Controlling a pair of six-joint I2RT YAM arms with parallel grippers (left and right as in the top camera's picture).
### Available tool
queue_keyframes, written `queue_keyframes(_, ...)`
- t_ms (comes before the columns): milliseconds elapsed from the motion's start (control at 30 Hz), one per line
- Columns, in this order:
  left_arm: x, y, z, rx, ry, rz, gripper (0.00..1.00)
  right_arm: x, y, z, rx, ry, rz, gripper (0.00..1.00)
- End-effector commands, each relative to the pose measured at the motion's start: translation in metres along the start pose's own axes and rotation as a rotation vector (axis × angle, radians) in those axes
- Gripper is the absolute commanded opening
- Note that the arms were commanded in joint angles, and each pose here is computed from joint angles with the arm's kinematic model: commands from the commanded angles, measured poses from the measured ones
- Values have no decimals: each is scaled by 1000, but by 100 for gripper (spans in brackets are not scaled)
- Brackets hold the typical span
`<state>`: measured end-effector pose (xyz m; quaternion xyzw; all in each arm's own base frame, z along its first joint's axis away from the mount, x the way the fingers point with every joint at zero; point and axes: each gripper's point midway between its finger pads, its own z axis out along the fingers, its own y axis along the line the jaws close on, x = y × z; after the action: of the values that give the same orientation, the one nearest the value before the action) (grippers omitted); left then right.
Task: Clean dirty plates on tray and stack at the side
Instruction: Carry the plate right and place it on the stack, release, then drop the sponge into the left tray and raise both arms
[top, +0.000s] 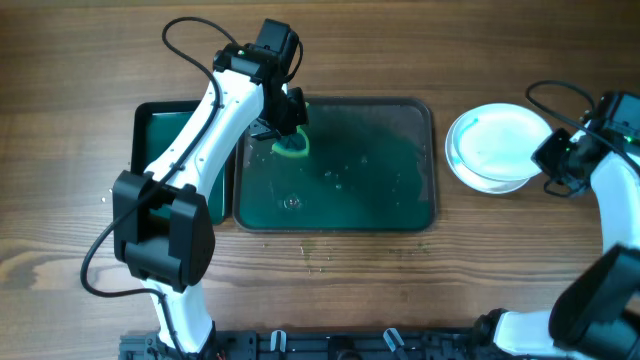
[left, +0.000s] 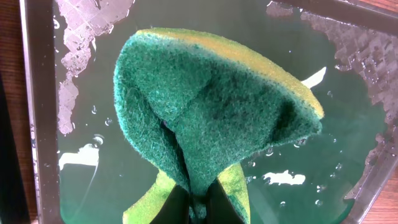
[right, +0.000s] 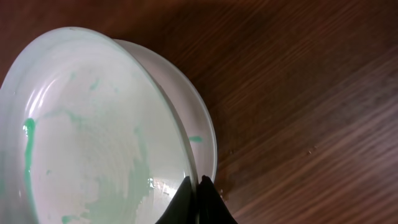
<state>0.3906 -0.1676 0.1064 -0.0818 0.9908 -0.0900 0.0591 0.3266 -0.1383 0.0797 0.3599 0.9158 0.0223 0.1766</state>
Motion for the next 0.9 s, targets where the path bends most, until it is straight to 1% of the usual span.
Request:
queue_keyframes(0, 0, -2, -3, 17, -1, 18, 4, 9, -2, 25, 6, 68, 18, 5)
queue_keyframes(33, 0, -2, -3, 17, -1, 18, 4, 12, -2, 30, 5, 85, 18, 6)
queue_keyframes(67, 0, -2, -3, 17, -1, 18, 4, 15, -3, 34, 10, 103, 18, 10)
queue_keyframes(167, 0, -2, -3, 17, -1, 18, 4, 21, -3, 36, 7, 133, 8, 31)
queue_keyframes(200, 0, -2, -3, 17, -1, 18, 4, 23, -2, 36, -3, 140, -3, 37)
queue_keyframes(233, 0, -2, -3, 17, -1, 18, 4, 24, 1, 34, -18, 148, -2, 40)
queue_keyframes(367, -4, 2, -9, 21, -13, 6, 4, 24, 24, 13, -128, 184, -11, 43)
queue_keyframes(400, -6, 5, -15, 22, -18, 0, 4, 22, 37, 3, -193, 183, -46, 45)
queue_keyframes(500, -11, 15, -38, 26, -43, 33, 4, 17, 64, -23, -304, 160, -125, 58)
queue_keyframes(633, -6, 44, -71, -11, -54, 110, 4, 19, 95, -53, -367, 97, -264, 63)
queue_keyframes(767, -2, 88, -84, -114, -31, 110, 4, 36, 119, -63, -393, 97, -375, 65)
queue_keyframes(867, -6, 117, -85, -145, -19, 51, 4, 51, 135, -63, -407, 123, -429, 66)
